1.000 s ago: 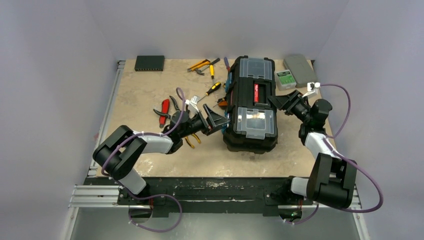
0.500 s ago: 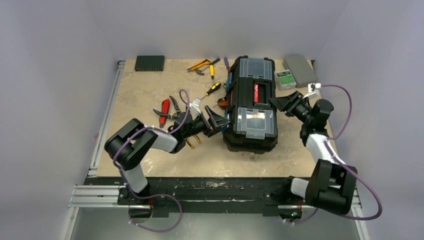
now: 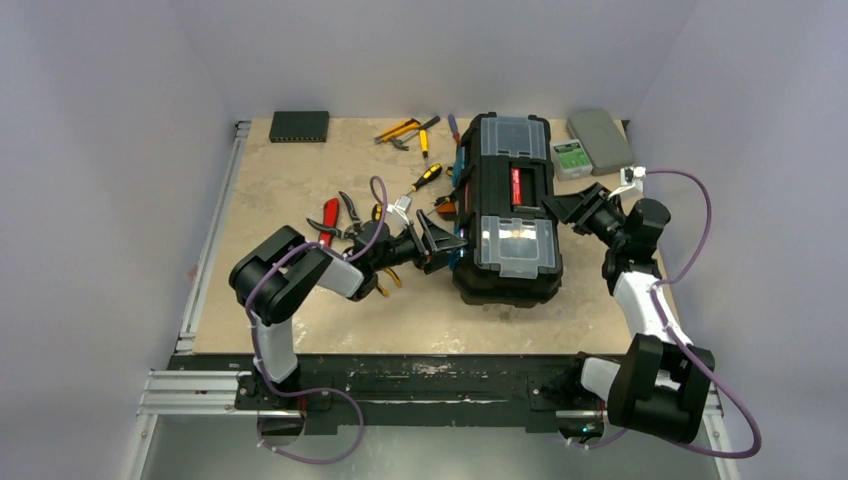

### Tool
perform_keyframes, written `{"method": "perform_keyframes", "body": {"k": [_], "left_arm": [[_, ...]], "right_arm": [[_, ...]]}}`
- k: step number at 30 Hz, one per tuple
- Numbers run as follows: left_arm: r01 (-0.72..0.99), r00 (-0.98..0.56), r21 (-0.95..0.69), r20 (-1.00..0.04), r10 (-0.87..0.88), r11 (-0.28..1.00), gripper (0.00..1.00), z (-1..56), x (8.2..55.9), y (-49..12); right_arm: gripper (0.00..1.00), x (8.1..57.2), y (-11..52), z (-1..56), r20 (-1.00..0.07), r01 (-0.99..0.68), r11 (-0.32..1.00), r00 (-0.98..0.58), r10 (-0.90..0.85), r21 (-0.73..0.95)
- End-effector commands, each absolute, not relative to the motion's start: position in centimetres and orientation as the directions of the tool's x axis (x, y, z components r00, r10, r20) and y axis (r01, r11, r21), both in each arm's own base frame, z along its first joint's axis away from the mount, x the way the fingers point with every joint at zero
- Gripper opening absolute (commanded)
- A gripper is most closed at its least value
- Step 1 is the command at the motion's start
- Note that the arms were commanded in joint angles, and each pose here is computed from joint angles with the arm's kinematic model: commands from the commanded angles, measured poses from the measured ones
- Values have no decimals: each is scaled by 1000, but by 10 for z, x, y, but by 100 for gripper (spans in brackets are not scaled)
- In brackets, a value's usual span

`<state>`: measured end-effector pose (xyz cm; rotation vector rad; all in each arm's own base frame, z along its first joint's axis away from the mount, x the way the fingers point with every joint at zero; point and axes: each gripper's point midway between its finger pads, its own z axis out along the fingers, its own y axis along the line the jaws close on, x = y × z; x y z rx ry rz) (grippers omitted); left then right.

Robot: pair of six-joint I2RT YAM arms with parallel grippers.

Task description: Pack the tool kit

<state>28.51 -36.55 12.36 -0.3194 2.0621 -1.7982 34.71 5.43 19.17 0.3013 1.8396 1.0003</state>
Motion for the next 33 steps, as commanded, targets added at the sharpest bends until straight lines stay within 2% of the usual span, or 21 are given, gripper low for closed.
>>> {"method": "perform_keyframes", "body": {"k": [1, 8, 12, 14, 18, 25, 33], "left_arm": [[133, -915, -988, -152, -373, 77, 75, 150, 285, -398], [204, -901, -976, -217, -375, 73, 41, 176, 283, -400], [247, -888, -963, -269, -372, 108, 18, 187, 280, -399], [265, -880, -954, -297, -369, 138, 11, 191, 278, -399], [315, -858, -927, -369, -356, 201, 3, 202, 276, -401], [368, -805, -850, -494, -329, 377, 0, 208, 272, -395], [351, -805, -824, -509, -306, 445, 0, 201, 276, -396]], "right_arm": [[31, 275, 88, 100, -335, 40, 575, -779, 530, 817], [37, 274, 73, 98, -396, 67, 677, -767, 504, 733], [34, 273, 66, 98, -426, 82, 717, -755, 498, 692], [32, 273, 63, 97, -432, 92, 729, -752, 497, 679], [32, 272, 64, 95, -423, 95, 723, -756, 499, 684], [31, 272, 63, 94, -425, 102, 725, -751, 505, 681], [30, 273, 62, 90, -431, 112, 740, -752, 499, 663]]}}
